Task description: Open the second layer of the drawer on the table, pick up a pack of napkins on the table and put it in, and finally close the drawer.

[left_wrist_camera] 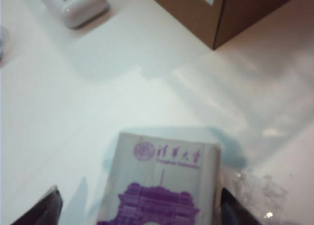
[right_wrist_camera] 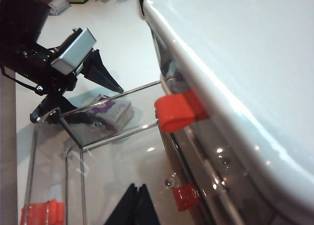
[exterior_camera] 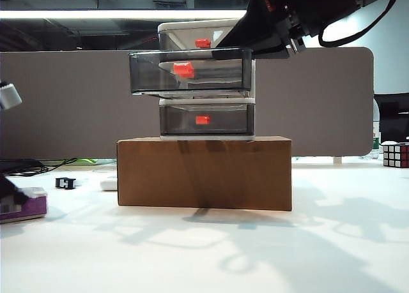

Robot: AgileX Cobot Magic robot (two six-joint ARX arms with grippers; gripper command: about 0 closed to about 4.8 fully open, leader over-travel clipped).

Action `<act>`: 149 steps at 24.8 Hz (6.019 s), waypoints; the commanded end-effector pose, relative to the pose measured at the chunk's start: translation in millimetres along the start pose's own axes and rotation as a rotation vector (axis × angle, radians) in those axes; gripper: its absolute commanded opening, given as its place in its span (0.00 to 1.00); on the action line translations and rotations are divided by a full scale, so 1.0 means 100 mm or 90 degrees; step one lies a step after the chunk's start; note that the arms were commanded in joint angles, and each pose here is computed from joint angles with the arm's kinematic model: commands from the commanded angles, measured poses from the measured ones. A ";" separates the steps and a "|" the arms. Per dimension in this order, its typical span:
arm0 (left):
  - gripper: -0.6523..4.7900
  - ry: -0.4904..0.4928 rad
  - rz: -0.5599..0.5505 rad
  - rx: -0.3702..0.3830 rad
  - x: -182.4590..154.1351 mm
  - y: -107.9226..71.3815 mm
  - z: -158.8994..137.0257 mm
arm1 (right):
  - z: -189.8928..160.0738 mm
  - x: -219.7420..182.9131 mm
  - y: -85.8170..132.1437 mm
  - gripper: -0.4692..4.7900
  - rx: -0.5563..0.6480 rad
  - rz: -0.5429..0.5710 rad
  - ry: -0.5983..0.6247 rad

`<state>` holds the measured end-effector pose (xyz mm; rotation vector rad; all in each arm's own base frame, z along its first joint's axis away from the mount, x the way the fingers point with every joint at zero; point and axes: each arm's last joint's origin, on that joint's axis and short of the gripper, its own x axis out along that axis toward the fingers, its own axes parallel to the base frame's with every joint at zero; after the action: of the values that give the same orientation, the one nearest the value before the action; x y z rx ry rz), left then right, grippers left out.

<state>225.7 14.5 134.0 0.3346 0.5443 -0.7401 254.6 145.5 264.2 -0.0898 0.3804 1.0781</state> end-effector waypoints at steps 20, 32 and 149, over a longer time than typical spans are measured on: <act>0.34 -0.099 0.067 0.131 -0.20 -0.18 0.64 | 0.00 -0.04 -0.04 0.08 0.002 -0.009 0.007; 0.34 -0.316 -0.096 0.366 -0.14 -0.84 2.04 | 0.17 -0.39 0.02 0.08 -0.018 -0.048 -0.035; 0.11 -0.398 0.293 -0.137 -0.74 -1.38 0.09 | -1.63 -1.31 0.74 0.08 -0.005 -0.514 -0.246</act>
<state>84.3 -48.2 167.4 -0.0028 -0.0376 -0.3545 92.6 30.0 166.3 -0.0082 -0.0123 0.3009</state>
